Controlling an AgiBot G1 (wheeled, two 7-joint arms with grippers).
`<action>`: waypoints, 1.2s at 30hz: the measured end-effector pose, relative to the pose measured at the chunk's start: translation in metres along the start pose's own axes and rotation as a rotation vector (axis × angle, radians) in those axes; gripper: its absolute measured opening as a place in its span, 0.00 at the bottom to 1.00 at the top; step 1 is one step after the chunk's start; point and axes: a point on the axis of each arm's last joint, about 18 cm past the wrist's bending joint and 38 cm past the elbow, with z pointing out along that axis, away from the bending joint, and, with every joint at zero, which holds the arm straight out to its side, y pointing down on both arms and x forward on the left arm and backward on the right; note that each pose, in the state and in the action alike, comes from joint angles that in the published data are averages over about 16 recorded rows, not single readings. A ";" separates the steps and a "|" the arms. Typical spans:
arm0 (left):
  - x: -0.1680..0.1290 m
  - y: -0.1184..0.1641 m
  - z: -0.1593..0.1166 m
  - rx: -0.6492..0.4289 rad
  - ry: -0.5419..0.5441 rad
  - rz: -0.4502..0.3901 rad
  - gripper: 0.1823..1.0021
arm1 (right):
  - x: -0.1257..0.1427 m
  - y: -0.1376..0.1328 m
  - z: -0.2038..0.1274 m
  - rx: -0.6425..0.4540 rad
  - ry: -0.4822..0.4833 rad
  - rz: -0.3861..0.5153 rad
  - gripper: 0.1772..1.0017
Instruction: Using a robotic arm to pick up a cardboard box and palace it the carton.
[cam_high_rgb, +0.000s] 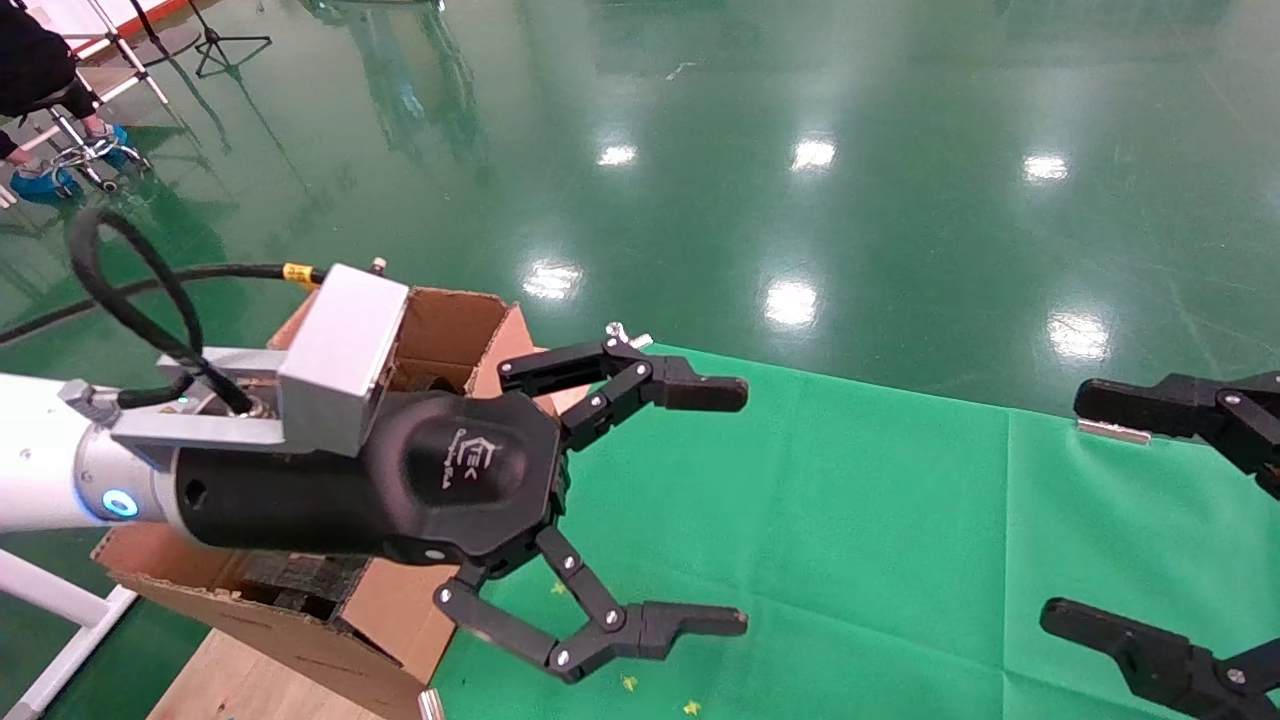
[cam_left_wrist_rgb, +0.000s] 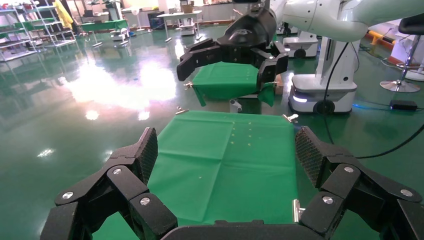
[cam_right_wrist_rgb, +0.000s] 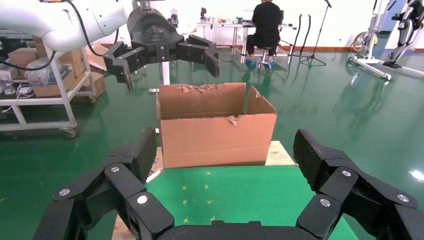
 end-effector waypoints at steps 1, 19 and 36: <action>0.000 0.000 0.000 0.001 0.001 0.001 1.00 | 0.000 0.000 0.000 0.000 0.000 0.000 1.00; -0.006 0.001 -0.002 -0.010 -0.015 -0.013 1.00 | 0.000 0.000 0.000 0.000 0.000 0.000 1.00; -0.007 0.001 -0.002 -0.014 -0.019 -0.016 1.00 | 0.000 0.000 0.000 0.000 0.000 0.000 1.00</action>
